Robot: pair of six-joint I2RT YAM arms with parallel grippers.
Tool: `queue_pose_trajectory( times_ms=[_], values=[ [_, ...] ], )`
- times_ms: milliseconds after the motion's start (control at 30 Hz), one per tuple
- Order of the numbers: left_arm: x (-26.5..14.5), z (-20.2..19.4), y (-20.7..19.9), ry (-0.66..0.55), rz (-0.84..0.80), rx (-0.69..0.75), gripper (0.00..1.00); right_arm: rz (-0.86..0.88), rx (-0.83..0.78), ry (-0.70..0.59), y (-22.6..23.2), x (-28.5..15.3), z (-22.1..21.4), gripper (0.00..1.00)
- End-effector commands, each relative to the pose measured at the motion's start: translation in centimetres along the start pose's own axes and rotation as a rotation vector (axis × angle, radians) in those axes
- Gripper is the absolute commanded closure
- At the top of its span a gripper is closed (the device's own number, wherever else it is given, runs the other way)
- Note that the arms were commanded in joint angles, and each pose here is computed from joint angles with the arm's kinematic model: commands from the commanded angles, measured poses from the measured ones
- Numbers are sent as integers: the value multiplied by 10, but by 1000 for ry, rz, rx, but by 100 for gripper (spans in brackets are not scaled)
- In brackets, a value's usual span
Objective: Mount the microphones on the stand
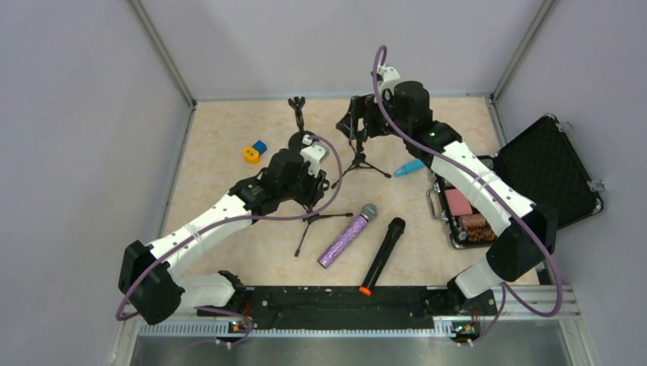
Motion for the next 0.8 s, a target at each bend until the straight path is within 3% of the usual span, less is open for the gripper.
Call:
queue_pose_trajectory(
  times_ms=[0, 33, 400, 767],
  values=[
    [-9, 23, 14, -80, 148, 5, 97, 20, -11, -63, 4, -16, 15, 1],
    [-11, 25, 18, -85, 199, -11, 100, 17, -11, -64, 4, -17, 15, 1],
    [-43, 49, 53, -199, 560, -116, 100, -19, -23, -71, -1, -26, 9, 1],
    [-53, 40, 109, -201, 565, -315, 100, -66, -16, -40, -14, -31, -5, 1]
  ],
)
Point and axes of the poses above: each gripper's point midway between its finger pads, its own x axis out along the fingers, its own y axis along the line the jaws close on, z = x × y, the point moved 8 cm from there along -x, back along the fingers, and after that the axes turned 6 degrees about x, right-handed, at the moved point
